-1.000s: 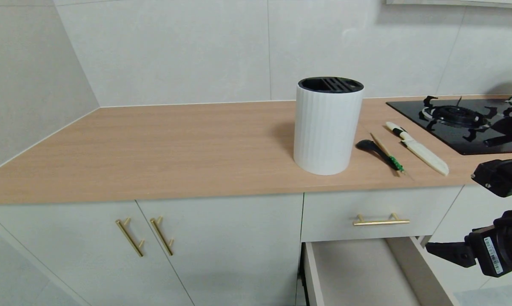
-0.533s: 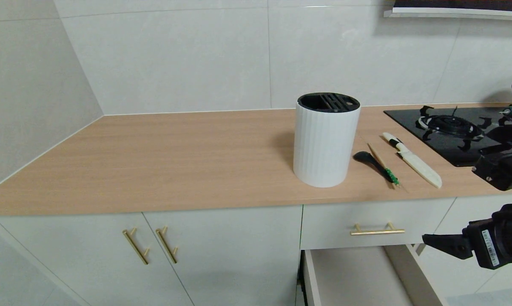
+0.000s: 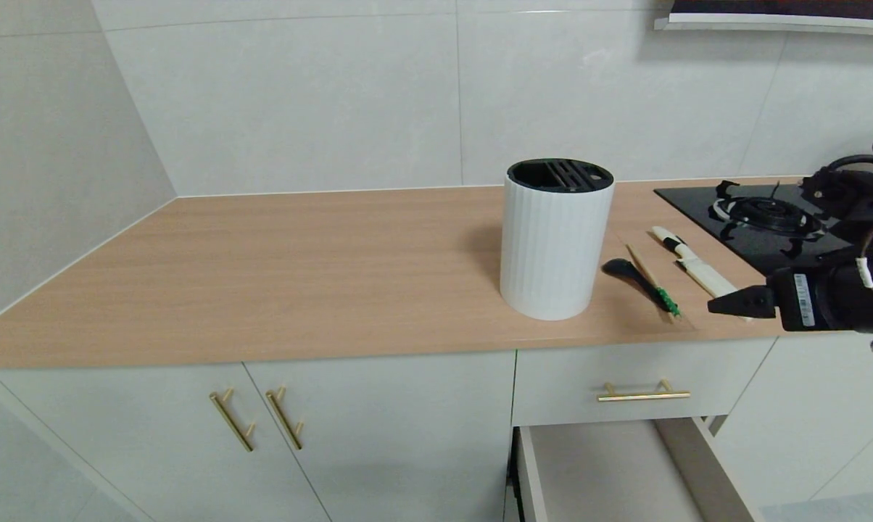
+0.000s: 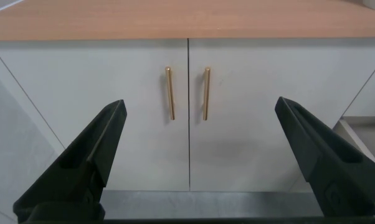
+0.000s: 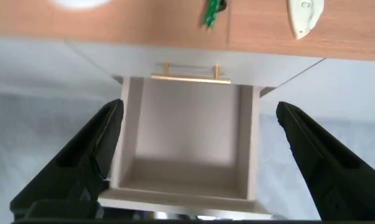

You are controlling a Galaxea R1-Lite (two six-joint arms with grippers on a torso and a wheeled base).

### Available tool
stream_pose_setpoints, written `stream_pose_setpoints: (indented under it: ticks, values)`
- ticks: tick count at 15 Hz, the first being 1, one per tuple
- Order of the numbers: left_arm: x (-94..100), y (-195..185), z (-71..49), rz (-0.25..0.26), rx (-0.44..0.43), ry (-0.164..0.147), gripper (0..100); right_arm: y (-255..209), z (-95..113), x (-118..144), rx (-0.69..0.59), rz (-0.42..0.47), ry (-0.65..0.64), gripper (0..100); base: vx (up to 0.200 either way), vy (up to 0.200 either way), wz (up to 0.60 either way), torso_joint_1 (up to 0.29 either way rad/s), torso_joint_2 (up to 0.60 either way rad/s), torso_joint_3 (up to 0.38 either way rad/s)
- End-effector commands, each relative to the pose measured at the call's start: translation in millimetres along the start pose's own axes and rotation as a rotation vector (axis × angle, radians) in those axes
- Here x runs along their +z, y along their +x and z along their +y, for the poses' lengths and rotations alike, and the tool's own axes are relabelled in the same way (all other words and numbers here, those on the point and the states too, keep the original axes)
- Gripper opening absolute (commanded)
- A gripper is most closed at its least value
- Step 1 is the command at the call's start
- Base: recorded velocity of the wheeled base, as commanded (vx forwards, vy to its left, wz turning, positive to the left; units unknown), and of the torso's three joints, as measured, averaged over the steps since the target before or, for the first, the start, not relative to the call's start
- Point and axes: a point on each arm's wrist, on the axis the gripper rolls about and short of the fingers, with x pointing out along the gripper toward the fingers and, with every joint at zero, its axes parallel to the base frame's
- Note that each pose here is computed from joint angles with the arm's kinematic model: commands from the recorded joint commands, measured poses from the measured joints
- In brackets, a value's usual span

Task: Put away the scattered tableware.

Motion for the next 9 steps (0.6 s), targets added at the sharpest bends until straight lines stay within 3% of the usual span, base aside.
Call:
stream_pose_setpoints:
  ticks: [1,4,7,9]
  values:
    - [0.0,0.1,0.0,0.000,-0.001,0.000,100,37.3,5.0,12.9,-0.023,0.082,0.042,100,0.000,0.000,0.00,0.000,0.00,0.000]
    - [-0.1,0.1,0.0,0.002,0.002,0.000,100,66.4,2.7,10.7,-0.050,0.131,0.055,100,0.000,0.000,0.00,0.000,0.00,0.000]
    - [-0.1,0.1,0.0,0.002,0.001,0.000,100,90.1,6.3,15.5,-0.041,0.068,0.128,100,0.000,0.000,0.00,0.000,0.00,0.000]
    - [0.0,0.1,0.0,0.000,0.001,0.000,100,106.9,7.9,10.5,-0.048,0.095,0.122,100,0.000,0.000,0.00,0.000,0.00,0.000]
